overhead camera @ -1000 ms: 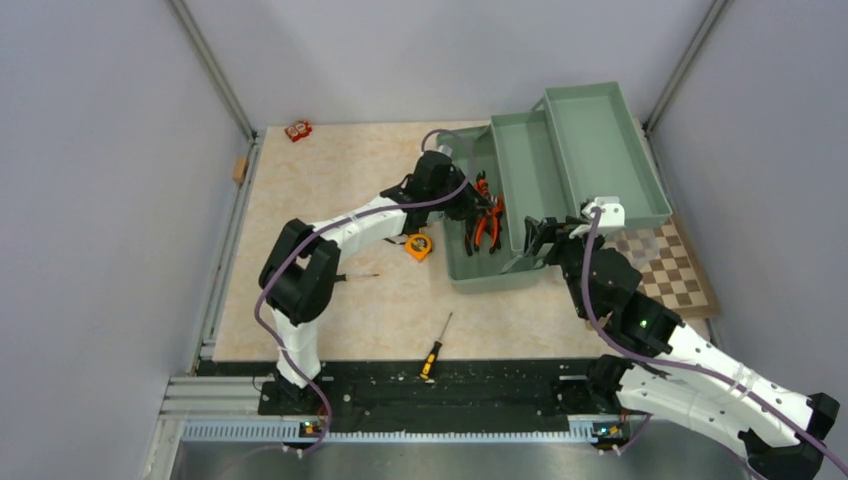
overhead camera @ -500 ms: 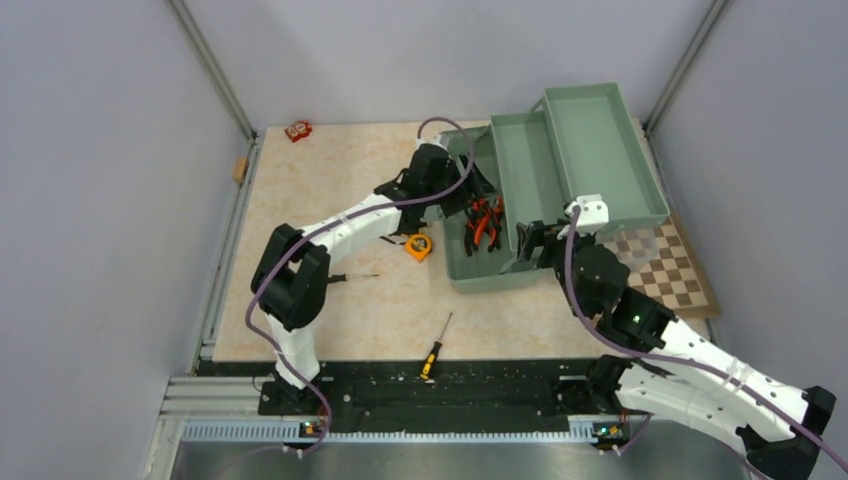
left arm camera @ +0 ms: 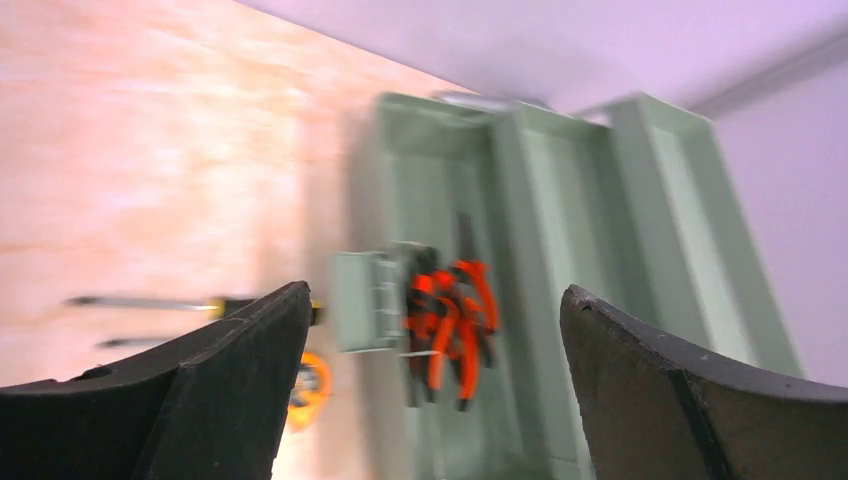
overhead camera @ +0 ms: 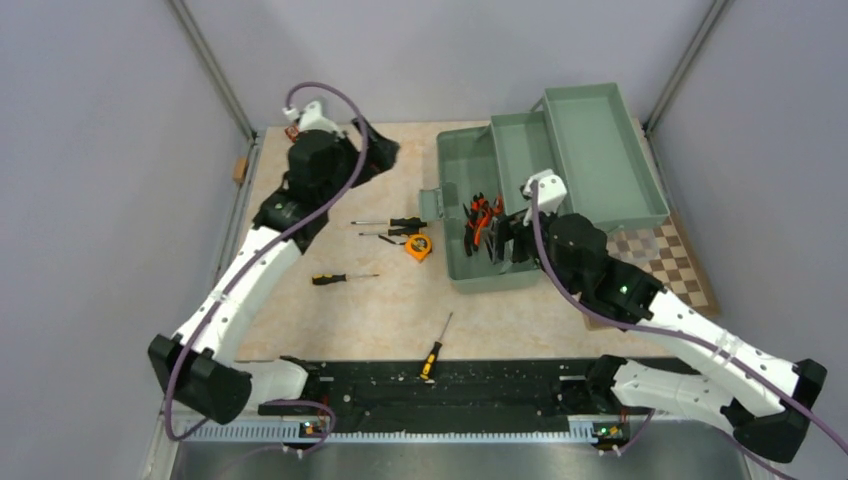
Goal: Pack the tool kit
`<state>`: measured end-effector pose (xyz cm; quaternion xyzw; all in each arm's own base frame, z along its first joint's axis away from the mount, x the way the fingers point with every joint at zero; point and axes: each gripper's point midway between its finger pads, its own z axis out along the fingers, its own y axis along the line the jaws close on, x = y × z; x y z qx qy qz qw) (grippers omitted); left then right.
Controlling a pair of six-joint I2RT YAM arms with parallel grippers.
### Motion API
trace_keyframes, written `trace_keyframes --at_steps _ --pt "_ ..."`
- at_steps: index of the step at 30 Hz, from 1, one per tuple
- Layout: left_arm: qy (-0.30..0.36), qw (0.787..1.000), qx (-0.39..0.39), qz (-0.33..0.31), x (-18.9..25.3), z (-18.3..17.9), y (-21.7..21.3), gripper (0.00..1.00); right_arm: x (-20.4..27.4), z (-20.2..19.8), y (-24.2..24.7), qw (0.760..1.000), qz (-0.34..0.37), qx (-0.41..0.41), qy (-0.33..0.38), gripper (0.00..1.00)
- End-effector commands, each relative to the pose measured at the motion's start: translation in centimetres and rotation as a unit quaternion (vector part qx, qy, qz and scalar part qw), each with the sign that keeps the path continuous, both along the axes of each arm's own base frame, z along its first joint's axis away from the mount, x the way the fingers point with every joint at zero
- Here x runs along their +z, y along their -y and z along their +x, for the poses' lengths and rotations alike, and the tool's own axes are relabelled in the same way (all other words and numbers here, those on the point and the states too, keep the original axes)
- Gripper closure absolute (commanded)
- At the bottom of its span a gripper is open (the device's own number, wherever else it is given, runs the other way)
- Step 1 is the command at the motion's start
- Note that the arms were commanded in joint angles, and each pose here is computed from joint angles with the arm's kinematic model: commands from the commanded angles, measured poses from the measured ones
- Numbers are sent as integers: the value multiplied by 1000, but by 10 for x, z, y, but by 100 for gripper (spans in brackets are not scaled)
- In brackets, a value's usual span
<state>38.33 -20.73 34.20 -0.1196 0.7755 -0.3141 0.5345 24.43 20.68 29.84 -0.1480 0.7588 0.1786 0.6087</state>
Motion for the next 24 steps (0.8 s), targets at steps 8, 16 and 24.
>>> trace_keyframes --at_steps 8,16,24 --pt "-78 945 232 217 -57 -70 -204 1 -77 -64 -97 967 -96 179 -151 24" --pt "-64 903 331 268 -89 -107 -254 1 -166 -129 -120 902 -197 246 -296 26" --pt "-73 892 345 283 -105 -107 -261 1 -208 -141 -119 870 -230 197 -388 28"
